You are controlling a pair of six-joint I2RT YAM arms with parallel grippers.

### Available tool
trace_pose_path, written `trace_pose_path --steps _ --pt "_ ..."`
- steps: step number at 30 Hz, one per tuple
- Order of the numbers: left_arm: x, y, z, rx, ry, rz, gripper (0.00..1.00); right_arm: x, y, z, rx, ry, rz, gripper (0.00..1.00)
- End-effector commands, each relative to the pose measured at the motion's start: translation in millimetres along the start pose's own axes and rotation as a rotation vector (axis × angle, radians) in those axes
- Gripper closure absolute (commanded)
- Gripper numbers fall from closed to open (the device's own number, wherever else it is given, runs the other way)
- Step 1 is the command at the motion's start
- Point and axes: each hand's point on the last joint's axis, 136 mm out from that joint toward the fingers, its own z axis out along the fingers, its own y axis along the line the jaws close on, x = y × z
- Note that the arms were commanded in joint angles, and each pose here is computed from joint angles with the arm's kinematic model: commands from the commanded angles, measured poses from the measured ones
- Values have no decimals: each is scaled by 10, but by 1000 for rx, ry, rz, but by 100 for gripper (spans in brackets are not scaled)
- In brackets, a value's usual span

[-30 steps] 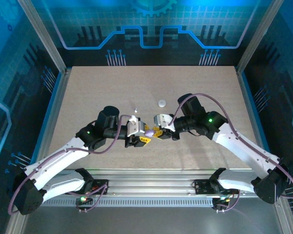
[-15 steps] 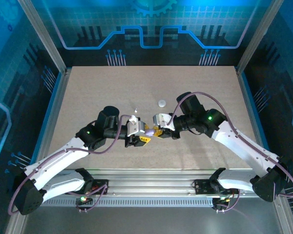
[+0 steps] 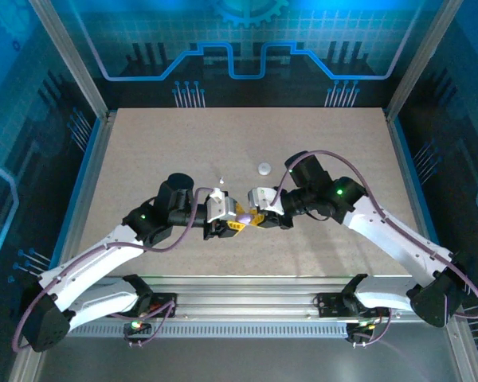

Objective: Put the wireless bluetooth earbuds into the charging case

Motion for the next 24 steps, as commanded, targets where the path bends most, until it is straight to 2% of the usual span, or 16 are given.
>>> trace_pose_path --steps 1,11,16,17,21,24 --pt "6 -43 4 12 -7 31 61 -121 23 -23 -9 -23 -16 87" --pt "27 -54 13 16 4 36 66 -163 12 -26 -3 -43 -16 87" --pt "30 -45 16 10 8 38 78 -172 8 -22 -4 -48 -11 86" --pt "38 -36 15 4 11 36 79 -170 -7 -24 4 -47 -10 84" --pt "40 -5 5 -16 18 31 81 -137 -64 -21 52 -62 5 65" --pt "44 2 -4 -26 19 30 82 -146 -84 -45 87 -97 21 61"
